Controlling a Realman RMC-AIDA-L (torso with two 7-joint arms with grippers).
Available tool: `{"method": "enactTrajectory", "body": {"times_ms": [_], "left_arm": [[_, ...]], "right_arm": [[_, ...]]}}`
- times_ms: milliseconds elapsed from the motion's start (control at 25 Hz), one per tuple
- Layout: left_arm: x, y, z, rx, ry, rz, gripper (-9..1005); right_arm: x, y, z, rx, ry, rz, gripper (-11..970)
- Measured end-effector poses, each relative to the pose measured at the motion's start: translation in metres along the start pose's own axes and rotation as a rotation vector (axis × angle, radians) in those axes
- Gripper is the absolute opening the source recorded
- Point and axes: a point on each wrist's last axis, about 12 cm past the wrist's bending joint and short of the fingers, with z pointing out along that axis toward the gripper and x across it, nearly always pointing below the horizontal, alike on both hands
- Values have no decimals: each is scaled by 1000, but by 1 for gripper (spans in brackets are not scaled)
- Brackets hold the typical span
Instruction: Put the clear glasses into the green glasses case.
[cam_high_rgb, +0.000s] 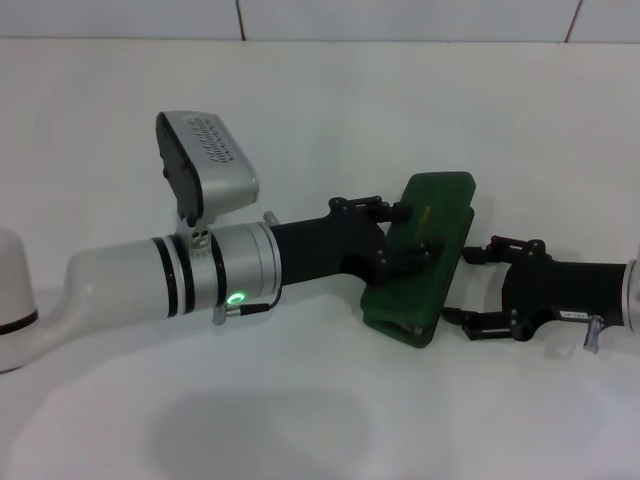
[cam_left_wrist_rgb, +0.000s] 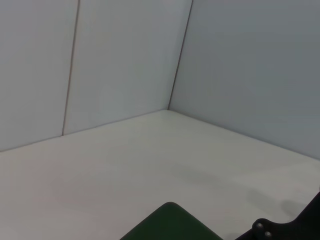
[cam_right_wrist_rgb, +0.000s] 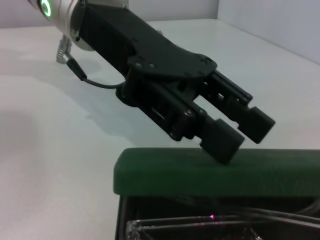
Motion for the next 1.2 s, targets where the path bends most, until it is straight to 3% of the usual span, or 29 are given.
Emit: {"method": "enactTrajectory", "body": {"times_ms": [800,1000,1040,1200], "left_arm": [[10,8,-1,-62,81,-7,632],[6,4,-9,-44,-3,-19,632],[0,3,-26,-36,-133,-8,632],[-8,1,-54,2,-290,45,633]], "right_arm": [[-2,3,2,2,-44,8,837],[0,3,-10,21,-91,31,837],[0,3,-16,29,-112,35,837],[2,0,-43,77,-226,44,837]]}}
